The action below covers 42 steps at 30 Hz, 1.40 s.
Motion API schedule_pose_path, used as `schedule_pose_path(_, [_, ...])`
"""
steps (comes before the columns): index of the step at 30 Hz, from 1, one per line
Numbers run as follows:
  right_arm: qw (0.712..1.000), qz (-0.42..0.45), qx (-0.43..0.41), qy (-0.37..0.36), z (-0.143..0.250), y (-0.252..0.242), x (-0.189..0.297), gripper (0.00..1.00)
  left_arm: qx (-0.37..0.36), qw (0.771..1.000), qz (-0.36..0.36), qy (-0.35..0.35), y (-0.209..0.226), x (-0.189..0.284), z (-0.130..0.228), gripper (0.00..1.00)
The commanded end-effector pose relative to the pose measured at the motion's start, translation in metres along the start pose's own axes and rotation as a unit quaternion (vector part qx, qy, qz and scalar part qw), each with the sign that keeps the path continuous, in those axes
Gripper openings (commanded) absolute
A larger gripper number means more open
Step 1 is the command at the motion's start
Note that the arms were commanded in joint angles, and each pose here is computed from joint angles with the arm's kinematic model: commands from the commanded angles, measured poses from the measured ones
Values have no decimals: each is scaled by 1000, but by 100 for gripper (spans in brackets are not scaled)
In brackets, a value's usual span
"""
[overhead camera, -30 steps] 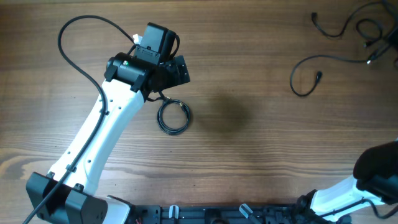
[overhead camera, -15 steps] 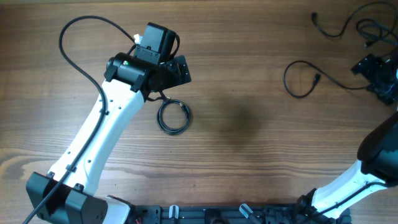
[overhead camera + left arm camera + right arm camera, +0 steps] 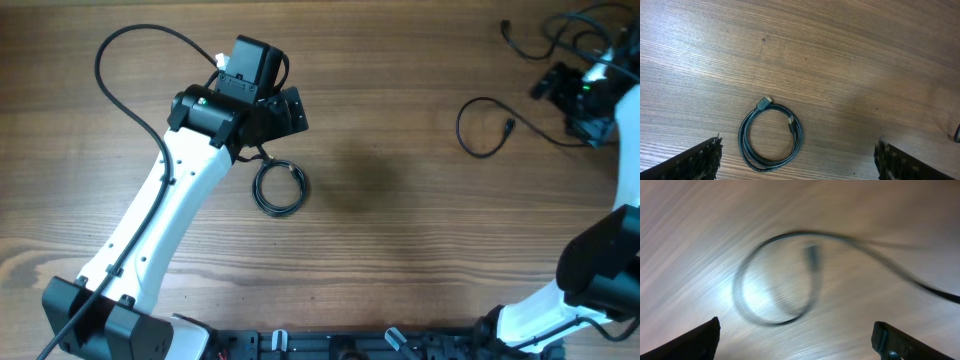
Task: Untangle cables
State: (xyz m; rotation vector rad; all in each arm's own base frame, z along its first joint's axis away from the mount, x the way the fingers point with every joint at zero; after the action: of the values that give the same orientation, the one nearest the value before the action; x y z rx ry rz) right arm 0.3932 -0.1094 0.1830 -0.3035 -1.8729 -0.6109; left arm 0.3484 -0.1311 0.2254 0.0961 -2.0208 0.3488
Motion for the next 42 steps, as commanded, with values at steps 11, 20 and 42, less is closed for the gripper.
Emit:
schedule_pose_path(11, [985,-56,147,65,41,61,-40,93,3,1000,6,5,-2,-1,-1,100])
schedule_pose_path(20, [977,-58,166,120,79,63,-110,75,3,1000,6,4,-2,-1,-1,100])
schedule_pose_path(42, [987,-14,142,-80,-35,87,-65,4,3,1000,6,5,-2,-1,-1,100])
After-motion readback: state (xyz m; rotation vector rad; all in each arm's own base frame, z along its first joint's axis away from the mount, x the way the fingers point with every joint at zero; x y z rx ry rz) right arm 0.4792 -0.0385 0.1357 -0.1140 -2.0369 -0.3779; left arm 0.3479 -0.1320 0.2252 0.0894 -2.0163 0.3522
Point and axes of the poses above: each gripper's point midway between its finger pads, its own x axis back along the fingers, its own y axis along the line the jaws close on, z = x × y, the point moved 3 cm from there along x, back along the fingers, and after that the axes turned 1 degree about x, right-handed, at the moved point
